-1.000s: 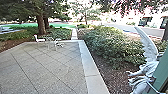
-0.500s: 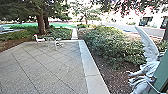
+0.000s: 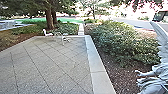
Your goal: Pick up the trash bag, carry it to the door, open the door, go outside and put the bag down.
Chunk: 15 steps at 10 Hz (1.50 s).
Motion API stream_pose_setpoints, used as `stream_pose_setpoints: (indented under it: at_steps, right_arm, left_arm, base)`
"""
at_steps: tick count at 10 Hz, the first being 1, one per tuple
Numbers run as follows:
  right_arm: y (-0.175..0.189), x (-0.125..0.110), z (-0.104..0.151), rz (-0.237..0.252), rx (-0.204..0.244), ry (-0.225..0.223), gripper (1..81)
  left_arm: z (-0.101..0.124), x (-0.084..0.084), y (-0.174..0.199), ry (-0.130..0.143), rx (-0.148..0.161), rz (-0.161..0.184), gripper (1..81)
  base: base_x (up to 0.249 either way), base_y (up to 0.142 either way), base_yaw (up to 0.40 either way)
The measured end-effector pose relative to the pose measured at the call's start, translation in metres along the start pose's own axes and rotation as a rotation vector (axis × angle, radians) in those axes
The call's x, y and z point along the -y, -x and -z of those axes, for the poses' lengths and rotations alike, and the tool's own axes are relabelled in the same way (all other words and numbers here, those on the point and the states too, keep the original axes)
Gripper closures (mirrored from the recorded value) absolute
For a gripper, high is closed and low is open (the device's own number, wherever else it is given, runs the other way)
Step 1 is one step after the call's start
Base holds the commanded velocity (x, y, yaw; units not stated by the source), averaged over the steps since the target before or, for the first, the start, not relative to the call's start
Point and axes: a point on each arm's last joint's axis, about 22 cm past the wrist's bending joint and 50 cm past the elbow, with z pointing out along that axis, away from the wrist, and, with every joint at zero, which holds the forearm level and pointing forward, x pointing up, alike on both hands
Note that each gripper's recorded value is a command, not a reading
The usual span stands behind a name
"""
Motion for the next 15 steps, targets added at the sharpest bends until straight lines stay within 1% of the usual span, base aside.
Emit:
stream_pose_setpoints:
  at_steps: [1,2,3,5,6,7,8,9,10,11,12,13,14,15]
  right_arm:
    - [0.000,-0.001,0.000,0.000,0.000,0.002,1.0]
    - [0.000,-0.001,0.000,0.000,0.000,0.003,1.0]
    - [0.000,-0.002,0.000,-0.001,0.001,0.004,1.0]
    - [0.002,-0.013,0.002,0.005,0.042,0.041,1.0]
    - [-0.003,-0.016,0.003,0.008,0.044,0.045,1.0]
    - [-0.006,-0.014,0.004,0.010,0.040,0.031,1.0]
    - [-0.008,-0.009,0.006,0.012,0.039,0.004,1.0]
    - [-0.009,-0.005,0.011,0.013,0.039,-0.027,1.0]
    - [-0.011,-0.004,0.018,0.015,0.038,-0.057,1.0]
    - [-0.017,-0.005,0.027,0.018,0.031,-0.084,1.0]
    - [-0.021,-0.013,0.036,0.018,0.028,-0.094,1.0]
    - [-0.015,-0.026,0.044,0.010,0.042,-0.090,1.0]
    - [0.000,-0.036,0.050,-0.004,0.076,-0.080,1.0]
    - [0.012,-0.034,0.050,-0.016,0.106,-0.082,1.0]
  left_arm:
    - [0.000,0.000,-0.001,0.000,-0.001,0.000,81.1]
    - [0.000,0.000,-0.007,-0.002,-0.011,-0.002,81.1]
    - [0.000,0.001,-0.010,-0.002,-0.014,-0.002,81.1]
    - [0.003,0.004,-0.017,0.003,-0.020,0.003,81.1]
    - [0.005,0.005,-0.024,0.012,-0.028,0.001,81.1]
    - [0.008,0.004,-0.031,0.029,-0.035,-0.001,81.1]
    - [0.014,0.005,-0.044,0.049,-0.049,-0.006,81.1]
    - [0.023,0.013,-0.054,0.059,-0.058,-0.008,81.1]
    - [0.033,0.030,-0.065,0.055,-0.067,0.001,81.1]
    - [0.047,0.051,-0.084,0.044,-0.080,0.024,81.1]
    - [0.058,0.065,-0.109,0.039,-0.100,0.045,81.1]
    - [0.063,0.065,-0.134,0.053,-0.110,0.069,81.1]
    - [0.065,0.061,-0.157,0.078,-0.105,0.096,81.1]
    - [0.068,0.064,-0.175,0.091,-0.091,0.122,81.1]
  base:
    - [0.000,0.000,0.000]
    - [0.000,0.000,0.000]
    - [0.000,0.000,0.000]
    - [0.000,0.000,0.000]
    - [0.000,0.000,0.000]
    - [0.000,0.000,0.000]
    - [0.000,0.000,0.000]
    - [0.000,0.000,0.000]
    - [0.000,0.000,0.000]
    - [0.000,0.000,0.000]
    - [0.000,0.000,0.000]
    - [0.000,0.000,0.000]
    - [0.000,0.000,0.000]
    - [0.000,0.000,0.000]
